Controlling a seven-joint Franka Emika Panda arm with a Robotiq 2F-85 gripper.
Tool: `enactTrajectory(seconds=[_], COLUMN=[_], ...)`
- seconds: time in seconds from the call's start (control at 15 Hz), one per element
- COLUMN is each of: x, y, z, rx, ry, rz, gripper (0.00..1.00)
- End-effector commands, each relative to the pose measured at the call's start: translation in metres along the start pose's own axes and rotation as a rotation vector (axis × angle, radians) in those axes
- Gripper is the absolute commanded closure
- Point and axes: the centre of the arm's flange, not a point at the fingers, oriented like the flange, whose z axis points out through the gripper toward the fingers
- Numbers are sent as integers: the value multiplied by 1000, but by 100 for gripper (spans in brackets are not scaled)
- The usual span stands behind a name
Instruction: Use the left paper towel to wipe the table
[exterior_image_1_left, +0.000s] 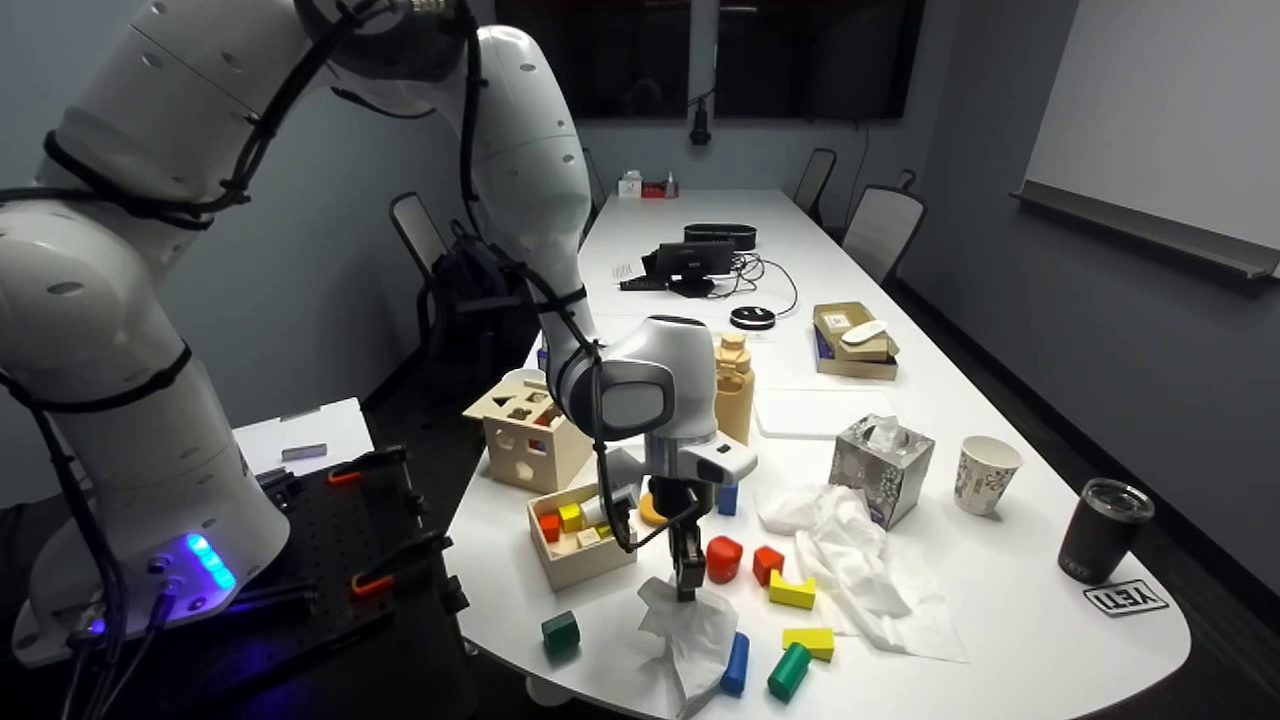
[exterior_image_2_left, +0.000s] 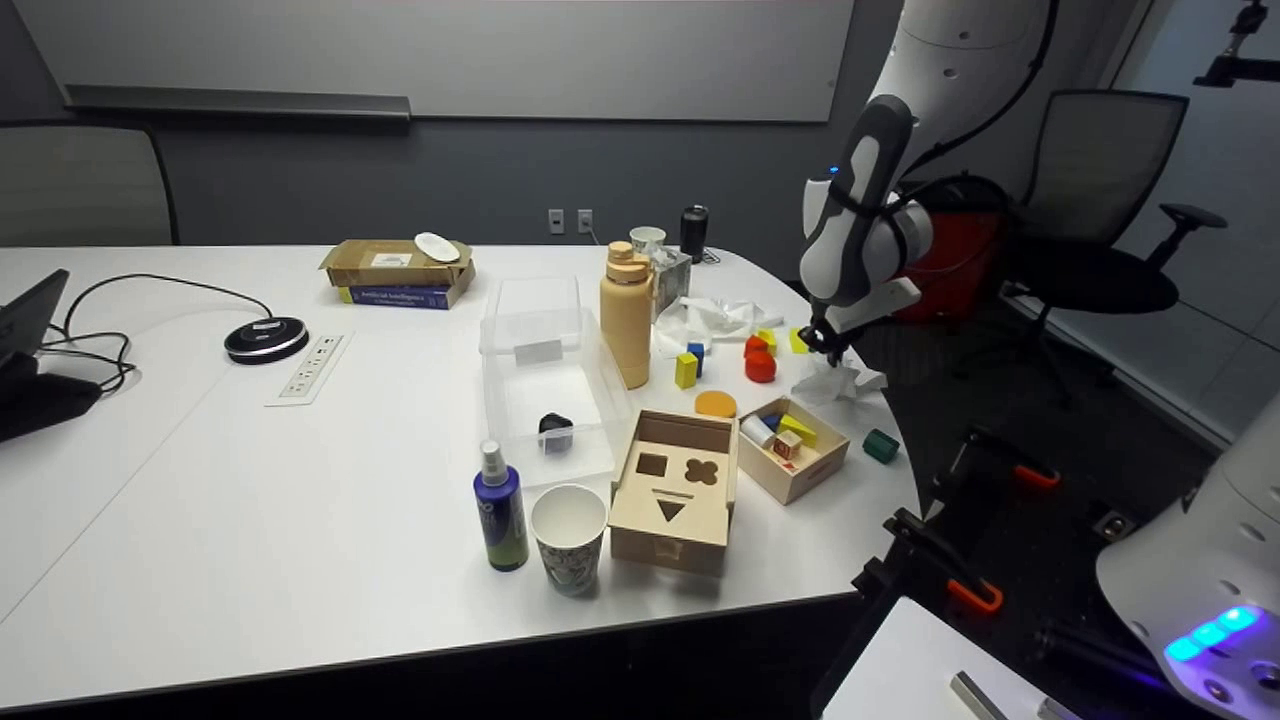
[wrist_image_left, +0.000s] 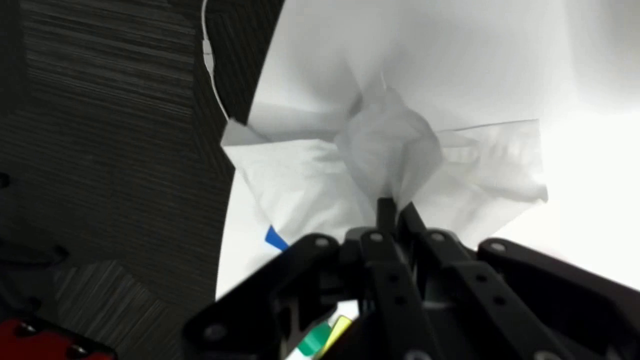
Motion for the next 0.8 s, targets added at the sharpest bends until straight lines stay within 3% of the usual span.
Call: enactTrajectory(seconds=[0.0,0.33,0.73], x=[5,-5,-25], y=[-27,-82,-71], z=[9,-3,-11], rx=[93,202,75], ry=[49,-23,-139], rz=[46,97,140], gripper=[99,99,99])
